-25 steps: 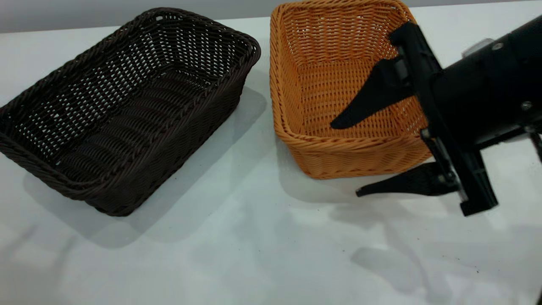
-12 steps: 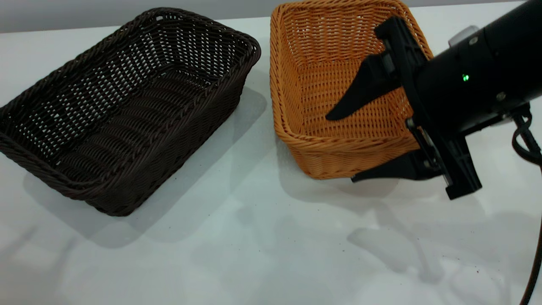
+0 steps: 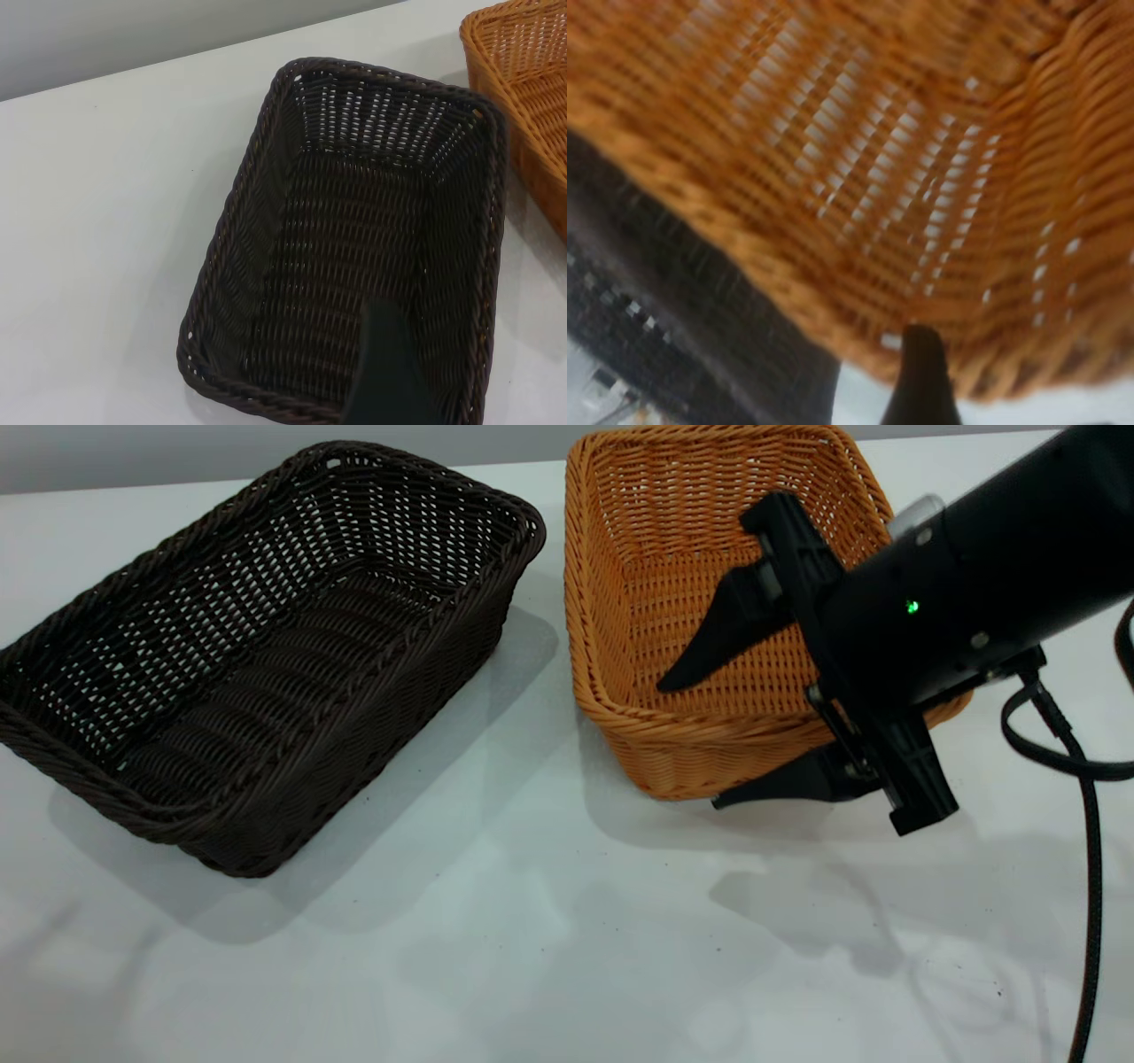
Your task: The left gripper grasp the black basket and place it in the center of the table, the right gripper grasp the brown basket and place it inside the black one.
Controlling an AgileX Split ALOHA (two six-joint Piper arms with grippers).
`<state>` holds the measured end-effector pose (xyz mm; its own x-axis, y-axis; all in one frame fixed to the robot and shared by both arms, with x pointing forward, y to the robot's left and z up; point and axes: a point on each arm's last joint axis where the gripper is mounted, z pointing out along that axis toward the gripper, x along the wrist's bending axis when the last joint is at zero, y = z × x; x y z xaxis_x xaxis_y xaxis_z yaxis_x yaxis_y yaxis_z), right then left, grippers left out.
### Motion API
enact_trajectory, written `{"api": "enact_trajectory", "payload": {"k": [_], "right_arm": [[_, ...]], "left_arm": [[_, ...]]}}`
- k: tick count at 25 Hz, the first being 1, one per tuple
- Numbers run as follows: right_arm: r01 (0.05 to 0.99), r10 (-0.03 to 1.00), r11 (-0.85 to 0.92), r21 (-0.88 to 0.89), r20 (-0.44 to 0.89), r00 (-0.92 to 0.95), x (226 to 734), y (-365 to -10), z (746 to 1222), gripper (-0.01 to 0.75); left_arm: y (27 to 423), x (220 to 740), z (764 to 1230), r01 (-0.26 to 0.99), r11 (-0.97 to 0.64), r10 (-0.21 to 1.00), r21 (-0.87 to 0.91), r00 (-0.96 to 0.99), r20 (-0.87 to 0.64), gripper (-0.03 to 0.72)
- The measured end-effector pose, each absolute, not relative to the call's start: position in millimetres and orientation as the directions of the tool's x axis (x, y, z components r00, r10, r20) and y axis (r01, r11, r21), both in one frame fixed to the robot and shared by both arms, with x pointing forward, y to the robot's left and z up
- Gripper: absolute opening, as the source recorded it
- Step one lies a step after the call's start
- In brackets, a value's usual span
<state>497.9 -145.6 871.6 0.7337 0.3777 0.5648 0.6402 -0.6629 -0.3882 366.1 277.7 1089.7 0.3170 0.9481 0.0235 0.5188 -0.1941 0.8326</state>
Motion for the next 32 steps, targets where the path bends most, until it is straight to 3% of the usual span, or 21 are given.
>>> {"api": "enact_trajectory", "payload": {"k": [21, 25, 32], "right_arm": [[0.575, 0.375, -0.768, -0.283, 0.530, 0.761, 519.9, -150.9, 859.4, 0.510], [0.567, 0.368, -0.772, -0.286, 0.526, 0.766, 520.0, -151.1, 859.3, 0.457], [0.562, 0.369, -0.780, -0.275, 0.523, 0.768, 520.5, -152.2, 858.8, 0.272]], "left_arm": [[277.6, 365.7, 1089.7, 0.520, -0.195, 0.948, 0.832, 0.318, 0.023, 0.418], [277.6, 365.6, 1089.6, 0.521, -0.195, 0.948, 0.831, 0.319, 0.023, 0.418], [277.6, 365.5, 1089.4, 0.523, -0.196, 0.947, 0.830, 0.319, 0.023, 0.418]]}}
